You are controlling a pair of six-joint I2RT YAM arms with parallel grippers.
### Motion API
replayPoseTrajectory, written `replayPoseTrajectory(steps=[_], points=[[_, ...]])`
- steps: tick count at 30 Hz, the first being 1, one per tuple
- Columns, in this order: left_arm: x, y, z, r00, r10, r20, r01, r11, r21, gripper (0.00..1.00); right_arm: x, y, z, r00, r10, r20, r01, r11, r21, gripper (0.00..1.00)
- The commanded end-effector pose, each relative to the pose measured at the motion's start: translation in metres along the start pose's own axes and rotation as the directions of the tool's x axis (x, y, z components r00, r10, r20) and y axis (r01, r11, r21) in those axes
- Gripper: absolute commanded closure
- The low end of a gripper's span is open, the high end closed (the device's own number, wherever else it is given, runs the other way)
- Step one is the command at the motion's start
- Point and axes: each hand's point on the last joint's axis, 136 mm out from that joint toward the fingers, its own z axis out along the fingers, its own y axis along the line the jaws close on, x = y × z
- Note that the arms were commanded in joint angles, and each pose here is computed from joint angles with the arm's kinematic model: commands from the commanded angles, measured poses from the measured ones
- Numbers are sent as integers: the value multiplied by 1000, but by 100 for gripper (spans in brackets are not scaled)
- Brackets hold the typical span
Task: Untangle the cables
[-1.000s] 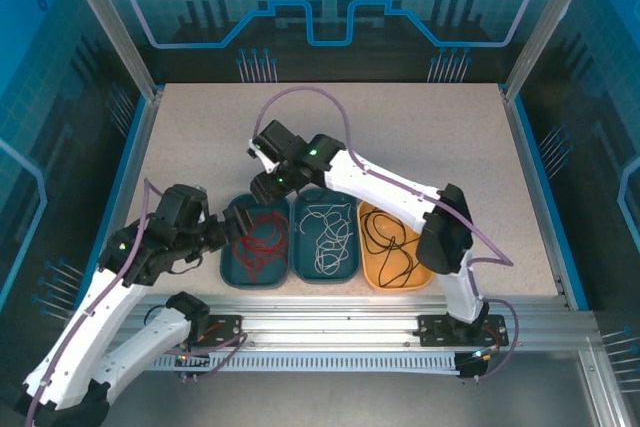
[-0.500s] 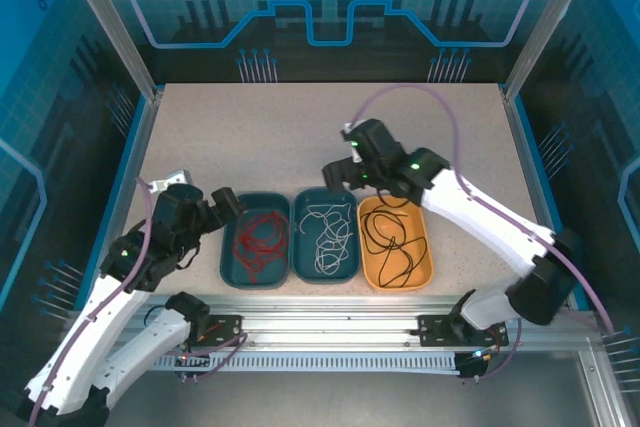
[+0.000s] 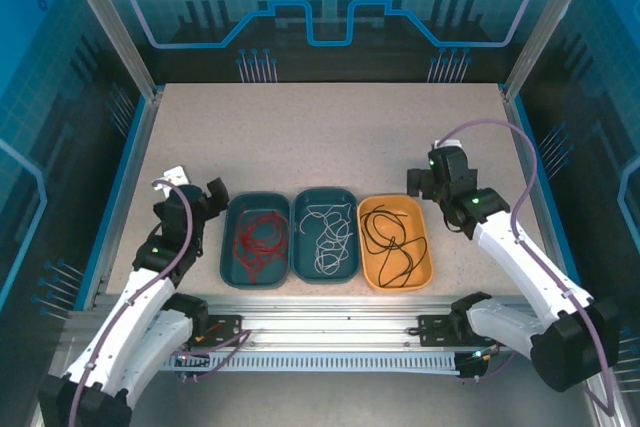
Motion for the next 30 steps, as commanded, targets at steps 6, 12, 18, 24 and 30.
replayPoseTrajectory(steps=[6, 12, 18, 24, 30], points=[[-13, -9, 21, 979, 36, 202, -57, 994, 98, 1, -3, -19, 32, 985, -44, 166, 37, 998, 44, 0], [-2, -13, 32, 962, 59, 265, -103, 983, 153, 1, -1, -15, 43, 962, -70, 264, 68, 998, 15, 0], [3, -22, 46, 960, 60, 275, -117, 974, 195, 1, -5, -26, 52, 944, -32, 327, 24, 999, 27, 0], [15, -30, 66, 969, 71, 237, -123, 969, 215, 1, -3, -29, 60, 931, -1, 364, -2, 1000, 9, 0], [18, -33, 84, 970, 88, 228, -137, 968, 209, 1, 5, -29, 69, 930, -5, 367, -1, 1000, 15, 0]])
